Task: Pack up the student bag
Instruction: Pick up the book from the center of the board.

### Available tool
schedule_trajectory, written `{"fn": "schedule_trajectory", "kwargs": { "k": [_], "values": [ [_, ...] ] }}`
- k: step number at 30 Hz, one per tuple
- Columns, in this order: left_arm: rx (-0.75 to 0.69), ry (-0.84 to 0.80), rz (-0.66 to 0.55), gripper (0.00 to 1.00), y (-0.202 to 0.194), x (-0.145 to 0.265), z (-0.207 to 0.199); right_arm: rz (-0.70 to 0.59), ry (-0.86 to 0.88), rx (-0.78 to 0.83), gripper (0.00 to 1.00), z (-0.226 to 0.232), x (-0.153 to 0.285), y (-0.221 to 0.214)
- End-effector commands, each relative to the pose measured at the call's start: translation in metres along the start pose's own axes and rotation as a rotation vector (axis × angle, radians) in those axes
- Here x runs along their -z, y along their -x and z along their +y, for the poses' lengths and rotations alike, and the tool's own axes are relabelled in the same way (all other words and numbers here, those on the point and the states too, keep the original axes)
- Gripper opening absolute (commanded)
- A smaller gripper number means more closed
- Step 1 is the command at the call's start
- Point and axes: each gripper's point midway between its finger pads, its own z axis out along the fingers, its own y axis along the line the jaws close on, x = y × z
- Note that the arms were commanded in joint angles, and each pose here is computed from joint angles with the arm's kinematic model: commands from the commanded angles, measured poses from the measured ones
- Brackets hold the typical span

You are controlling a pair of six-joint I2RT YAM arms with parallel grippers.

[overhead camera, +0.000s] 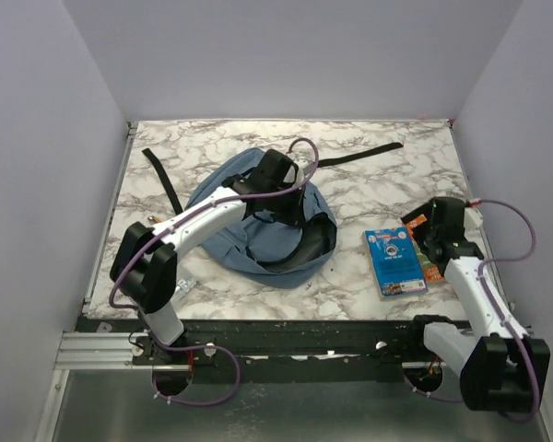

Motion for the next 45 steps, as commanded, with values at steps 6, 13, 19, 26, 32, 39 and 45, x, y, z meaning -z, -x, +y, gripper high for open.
{"fn": "schedule_trajectory", "kwargs": {
  "k": [6, 13, 19, 26, 32, 39, 45],
  "values": [
    [0.259, 0.027, 0.173, 0.0, -0.043, -0.057, 0.048, -0.035, -0.228, -0.202, 1.0, -0.074, -0.001, -0.003],
    [0.275, 0.167, 0.187, 0.0, -0.04, -0.058, 0.098, -0.005, -0.411, -0.28, 1.0, -0.114, 0.006, -0.028],
    [0.293, 0.124, 0.177, 0.19, -0.03, -0.057, 0.091, -0.067, -0.459, -0.315, 1.0, -0.138, 0.007, -0.036],
    [0.229, 0.029, 0.046, 0.6, 0.002, -0.021, 0.058, 0.106, -0.346, -0.286, 1.0, -0.116, -0.004, -0.063],
    [0.144, 0.032, -0.063, 0.71, 0.021, 0.008, 0.037, 0.326, -0.164, -0.313, 1.0, -0.089, 0.007, -0.107],
    [0.041, 0.047, -0.122, 0.75, 0.026, 0.025, 0.014, 0.434, -0.045, -0.316, 0.99, -0.066, 0.024, -0.122],
    [-0.072, -0.028, -0.136, 0.75, 0.017, 0.032, -0.031, 0.476, 0.074, -0.199, 1.0, -0.035, 0.034, -0.107]
  ]
}}
